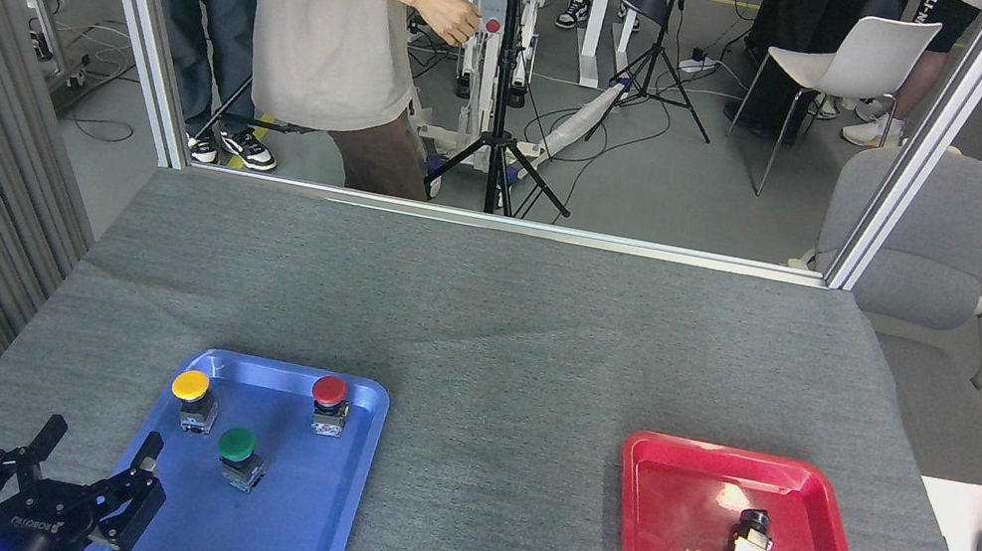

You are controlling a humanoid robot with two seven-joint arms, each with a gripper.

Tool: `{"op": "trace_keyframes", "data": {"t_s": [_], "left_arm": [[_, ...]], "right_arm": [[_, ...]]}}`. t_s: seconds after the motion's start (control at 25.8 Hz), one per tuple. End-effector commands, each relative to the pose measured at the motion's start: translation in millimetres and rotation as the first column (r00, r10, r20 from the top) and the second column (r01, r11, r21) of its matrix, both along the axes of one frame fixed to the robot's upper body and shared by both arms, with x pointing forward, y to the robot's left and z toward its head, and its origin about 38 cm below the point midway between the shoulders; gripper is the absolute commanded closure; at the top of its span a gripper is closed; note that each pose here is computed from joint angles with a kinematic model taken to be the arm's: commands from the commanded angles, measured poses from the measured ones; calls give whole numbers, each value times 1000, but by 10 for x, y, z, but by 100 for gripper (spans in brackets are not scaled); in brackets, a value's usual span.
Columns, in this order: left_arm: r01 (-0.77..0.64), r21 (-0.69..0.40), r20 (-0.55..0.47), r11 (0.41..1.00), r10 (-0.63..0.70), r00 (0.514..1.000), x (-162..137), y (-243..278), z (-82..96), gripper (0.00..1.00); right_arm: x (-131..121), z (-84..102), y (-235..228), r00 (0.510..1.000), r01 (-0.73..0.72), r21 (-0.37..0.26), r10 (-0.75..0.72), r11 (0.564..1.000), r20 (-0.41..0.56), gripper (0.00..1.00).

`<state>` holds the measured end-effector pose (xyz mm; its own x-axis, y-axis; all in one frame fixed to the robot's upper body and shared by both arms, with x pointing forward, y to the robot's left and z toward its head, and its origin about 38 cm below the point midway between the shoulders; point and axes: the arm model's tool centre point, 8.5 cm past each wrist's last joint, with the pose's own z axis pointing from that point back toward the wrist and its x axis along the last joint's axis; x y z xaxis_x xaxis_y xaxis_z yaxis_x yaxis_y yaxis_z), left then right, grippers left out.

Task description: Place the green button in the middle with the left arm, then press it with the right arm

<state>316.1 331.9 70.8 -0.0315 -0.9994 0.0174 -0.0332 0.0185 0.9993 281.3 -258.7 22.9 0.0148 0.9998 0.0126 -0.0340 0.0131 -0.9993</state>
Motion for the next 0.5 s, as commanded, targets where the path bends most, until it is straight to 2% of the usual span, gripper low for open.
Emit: {"op": "trace_keyframes", "data": {"t_s": [0.0, 0.19, 0.47], "left_arm": [[-4, -1, -3, 1000, 4, 1000, -3, 8, -39, 0], [0, -13, 46, 1000, 1, 999, -11, -10, -63, 0], [2, -18, 37, 1000, -1, 999, -6, -36, -117, 0]], "right_arm": [[3, 4, 8, 1000, -2, 3, 2, 1000, 3, 0], [3, 2, 17, 1000, -1, 6, 1, 1000, 3, 0], [-2, -4, 28, 1000, 1, 7, -1, 1000, 2, 0]]}}
